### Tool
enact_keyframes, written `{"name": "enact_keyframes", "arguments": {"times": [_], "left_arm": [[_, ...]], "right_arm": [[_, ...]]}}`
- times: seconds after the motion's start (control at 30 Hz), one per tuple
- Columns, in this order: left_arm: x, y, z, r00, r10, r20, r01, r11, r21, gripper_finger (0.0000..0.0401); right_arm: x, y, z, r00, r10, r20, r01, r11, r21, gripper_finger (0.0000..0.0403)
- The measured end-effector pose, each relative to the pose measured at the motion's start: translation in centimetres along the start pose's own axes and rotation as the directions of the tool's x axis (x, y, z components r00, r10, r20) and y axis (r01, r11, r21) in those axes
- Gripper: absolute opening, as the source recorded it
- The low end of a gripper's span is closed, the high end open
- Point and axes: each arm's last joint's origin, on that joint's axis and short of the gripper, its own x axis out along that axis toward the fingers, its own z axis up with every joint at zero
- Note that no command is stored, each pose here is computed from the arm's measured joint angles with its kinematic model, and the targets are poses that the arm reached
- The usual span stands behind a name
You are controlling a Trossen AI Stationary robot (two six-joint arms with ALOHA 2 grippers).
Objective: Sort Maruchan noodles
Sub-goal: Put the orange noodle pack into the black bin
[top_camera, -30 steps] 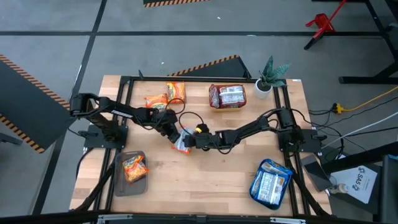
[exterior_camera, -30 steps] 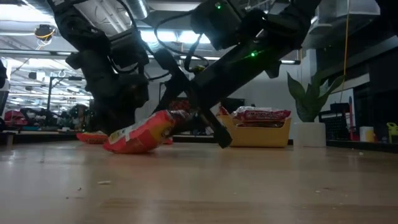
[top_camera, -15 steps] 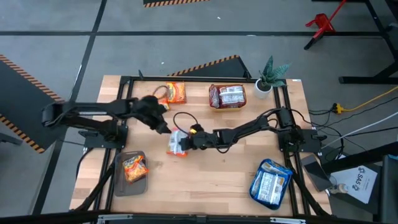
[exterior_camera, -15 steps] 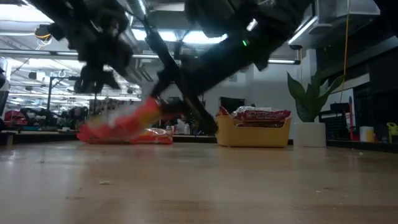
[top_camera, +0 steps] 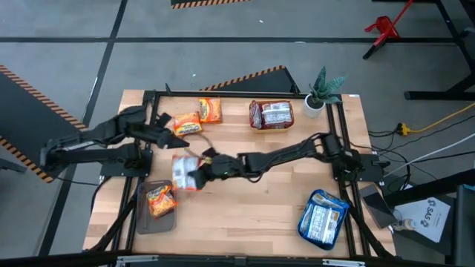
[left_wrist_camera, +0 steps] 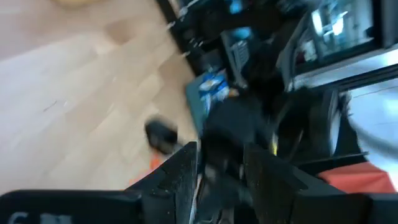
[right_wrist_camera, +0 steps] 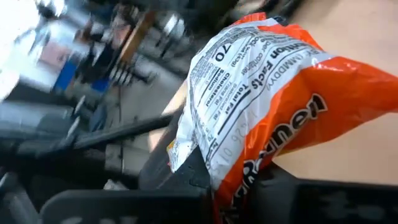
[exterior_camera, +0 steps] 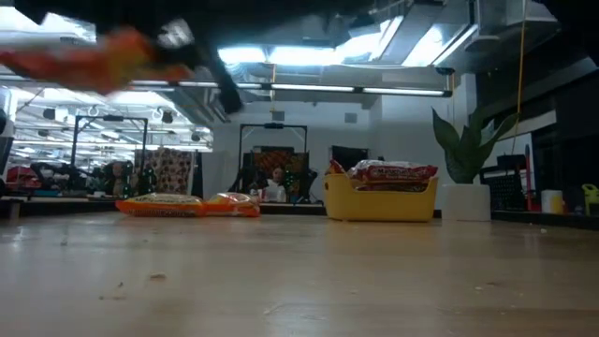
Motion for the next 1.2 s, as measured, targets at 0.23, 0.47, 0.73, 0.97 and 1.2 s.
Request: {"name": "enact_keyframes", "arguments": {"times": [0.23,0.47,0.73,0.97,1.2], "left_arm": [[-2.4,-0.9,-0.6,0.992,-0.086,0.093,0.082,0.996,0.037,0.0128],[-3.5,-1.3,-1.0,0.984,-0.129,0.123,0.122,0.990,0.065,0.0128],[-4.0,-1.4,-1.1,0.979,-0.149,0.139,0.139,0.987,0.082,0.0128],[-3.9,-1.4,-1.1,0.978,-0.137,0.156,0.121,0.987,0.103,0.0128],[-3.9,-1.2,-1.1,0.981,-0.115,0.159,0.101,0.990,0.094,0.0128]], "right_arm": [[4.6,1.8,-0.7,0.998,0.025,-0.054,-0.029,0.997,-0.076,0.0022],[7.9,0.6,-2.2,0.991,0.086,-0.100,-0.091,0.995,-0.049,0.0022],[8.1,0.7,-3.9,0.988,0.089,-0.124,-0.104,0.986,-0.127,0.0026],[8.0,1.4,-3.9,0.987,0.123,-0.108,-0.143,0.968,-0.206,0.0116],[8.1,1.0,-2.8,0.991,0.120,-0.054,-0.130,0.965,-0.226,0.0223]]}}
